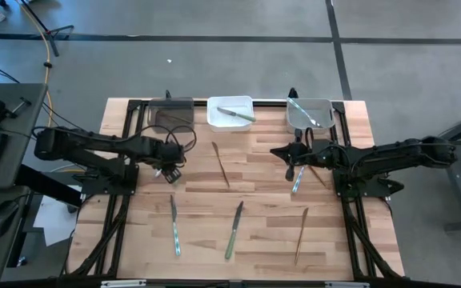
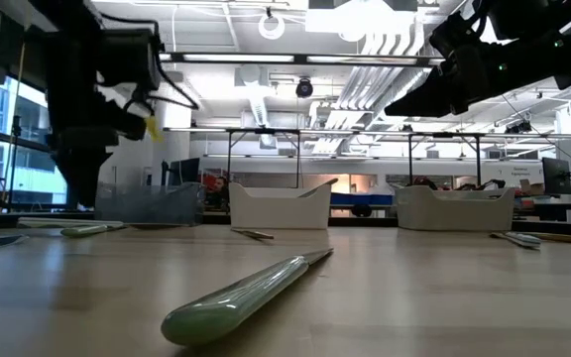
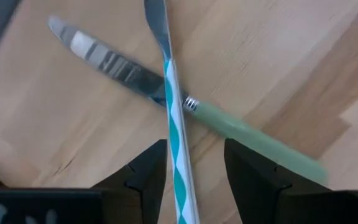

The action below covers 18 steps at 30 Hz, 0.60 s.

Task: Sort silverware by color (type)
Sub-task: Put the blue patterned knife into the gray bin

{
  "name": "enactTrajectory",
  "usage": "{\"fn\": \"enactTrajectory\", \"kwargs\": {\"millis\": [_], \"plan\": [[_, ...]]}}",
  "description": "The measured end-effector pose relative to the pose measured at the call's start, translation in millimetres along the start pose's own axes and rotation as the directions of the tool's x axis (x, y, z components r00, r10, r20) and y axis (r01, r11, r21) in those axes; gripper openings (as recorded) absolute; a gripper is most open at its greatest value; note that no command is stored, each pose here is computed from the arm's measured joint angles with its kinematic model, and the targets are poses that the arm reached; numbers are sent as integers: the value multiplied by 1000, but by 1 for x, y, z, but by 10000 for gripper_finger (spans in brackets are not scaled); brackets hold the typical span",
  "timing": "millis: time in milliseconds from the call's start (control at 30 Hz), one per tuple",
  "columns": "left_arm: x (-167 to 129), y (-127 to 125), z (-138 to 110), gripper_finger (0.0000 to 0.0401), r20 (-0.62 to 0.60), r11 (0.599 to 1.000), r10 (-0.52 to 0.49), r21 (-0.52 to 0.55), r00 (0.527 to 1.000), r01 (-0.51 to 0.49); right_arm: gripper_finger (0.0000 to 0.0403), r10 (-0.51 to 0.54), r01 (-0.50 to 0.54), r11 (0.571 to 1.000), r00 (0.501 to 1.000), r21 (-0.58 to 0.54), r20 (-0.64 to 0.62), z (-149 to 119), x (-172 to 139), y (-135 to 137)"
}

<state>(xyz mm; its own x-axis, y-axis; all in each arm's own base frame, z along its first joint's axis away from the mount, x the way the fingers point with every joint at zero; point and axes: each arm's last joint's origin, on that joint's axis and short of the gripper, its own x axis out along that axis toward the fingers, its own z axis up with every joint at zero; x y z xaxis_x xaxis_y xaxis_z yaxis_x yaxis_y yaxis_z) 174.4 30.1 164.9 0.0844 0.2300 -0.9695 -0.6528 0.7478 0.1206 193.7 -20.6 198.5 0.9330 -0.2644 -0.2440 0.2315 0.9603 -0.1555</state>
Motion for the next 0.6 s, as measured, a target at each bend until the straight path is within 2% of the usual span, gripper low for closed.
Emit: {"fn": "enactTrajectory", "kwargs": {"millis": [500, 600], "plan": [[19, 12, -7, 135, -27, 997, 12, -74, 1000, -14, 0, 0, 0, 1000, 1000, -19, 0, 0, 0, 0], [21, 12, -7, 126, -21, 995, 53, -78, 998, -54, 0, 0, 0, 1000, 1000, -19, 0, 0, 0, 0]]}}
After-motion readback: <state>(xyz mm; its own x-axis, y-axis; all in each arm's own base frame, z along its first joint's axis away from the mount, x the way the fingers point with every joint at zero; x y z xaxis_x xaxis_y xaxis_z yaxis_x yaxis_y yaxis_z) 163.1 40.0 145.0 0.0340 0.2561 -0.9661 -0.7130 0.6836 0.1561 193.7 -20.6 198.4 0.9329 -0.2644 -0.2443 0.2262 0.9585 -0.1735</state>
